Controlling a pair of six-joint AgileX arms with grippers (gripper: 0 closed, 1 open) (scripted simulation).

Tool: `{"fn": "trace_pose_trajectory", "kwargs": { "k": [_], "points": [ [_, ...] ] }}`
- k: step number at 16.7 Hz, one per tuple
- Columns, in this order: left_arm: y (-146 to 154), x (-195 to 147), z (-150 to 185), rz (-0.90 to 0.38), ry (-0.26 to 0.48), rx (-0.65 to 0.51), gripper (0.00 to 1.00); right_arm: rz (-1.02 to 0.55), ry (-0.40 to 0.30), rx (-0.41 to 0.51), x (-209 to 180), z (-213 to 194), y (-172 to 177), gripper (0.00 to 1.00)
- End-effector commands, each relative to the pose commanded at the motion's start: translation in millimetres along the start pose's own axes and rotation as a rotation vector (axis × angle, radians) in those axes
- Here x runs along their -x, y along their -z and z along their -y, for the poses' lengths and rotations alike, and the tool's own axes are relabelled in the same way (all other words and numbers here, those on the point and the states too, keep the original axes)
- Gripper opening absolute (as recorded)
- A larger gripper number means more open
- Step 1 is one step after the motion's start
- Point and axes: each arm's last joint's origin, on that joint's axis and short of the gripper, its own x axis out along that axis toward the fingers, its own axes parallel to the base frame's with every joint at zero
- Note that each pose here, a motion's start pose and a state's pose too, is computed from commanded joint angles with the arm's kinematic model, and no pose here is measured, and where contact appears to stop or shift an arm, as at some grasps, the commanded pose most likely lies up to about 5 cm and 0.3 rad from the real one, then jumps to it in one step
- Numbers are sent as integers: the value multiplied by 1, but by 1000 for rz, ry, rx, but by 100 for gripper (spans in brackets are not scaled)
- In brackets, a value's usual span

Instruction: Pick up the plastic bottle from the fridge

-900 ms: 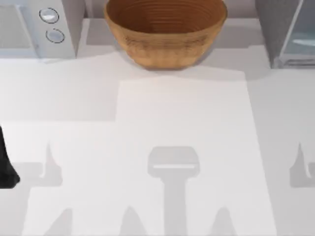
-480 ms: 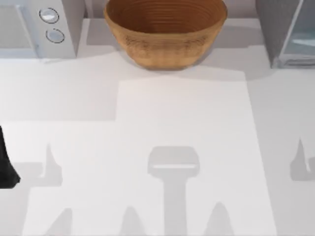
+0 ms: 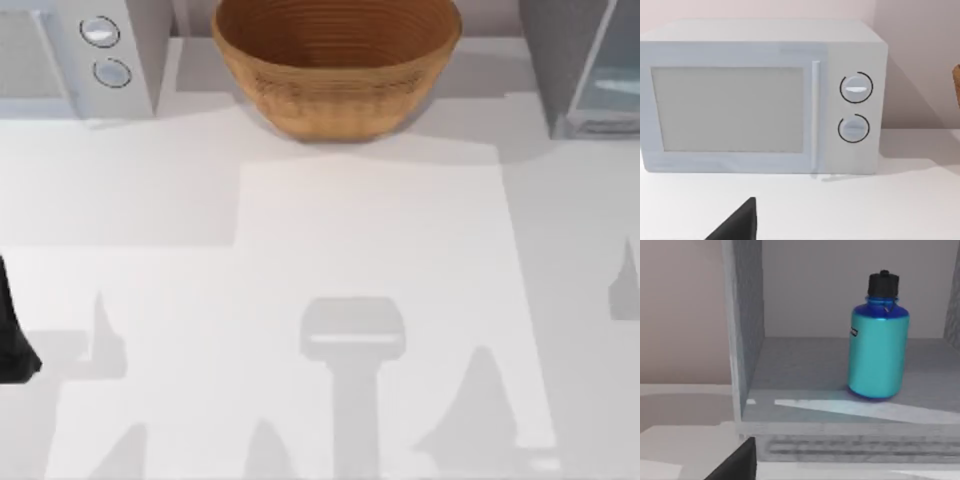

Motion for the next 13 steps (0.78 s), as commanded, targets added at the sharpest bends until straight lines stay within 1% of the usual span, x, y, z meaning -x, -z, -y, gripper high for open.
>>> {"fn": "trace_pose_trajectory", "kwargs": {
  "k": [6,10,13],
  "points": [
    [0,0,0,0,0,0,100,-25,-3,-17,-29,36,31,100],
    [0,0,0,0,0,0,100,-14,-5,-16,-37,54,51,100],
    [0,0,0,0,0,0,100,-1,-7,-11,-39,62,59,100]
  ]
}}
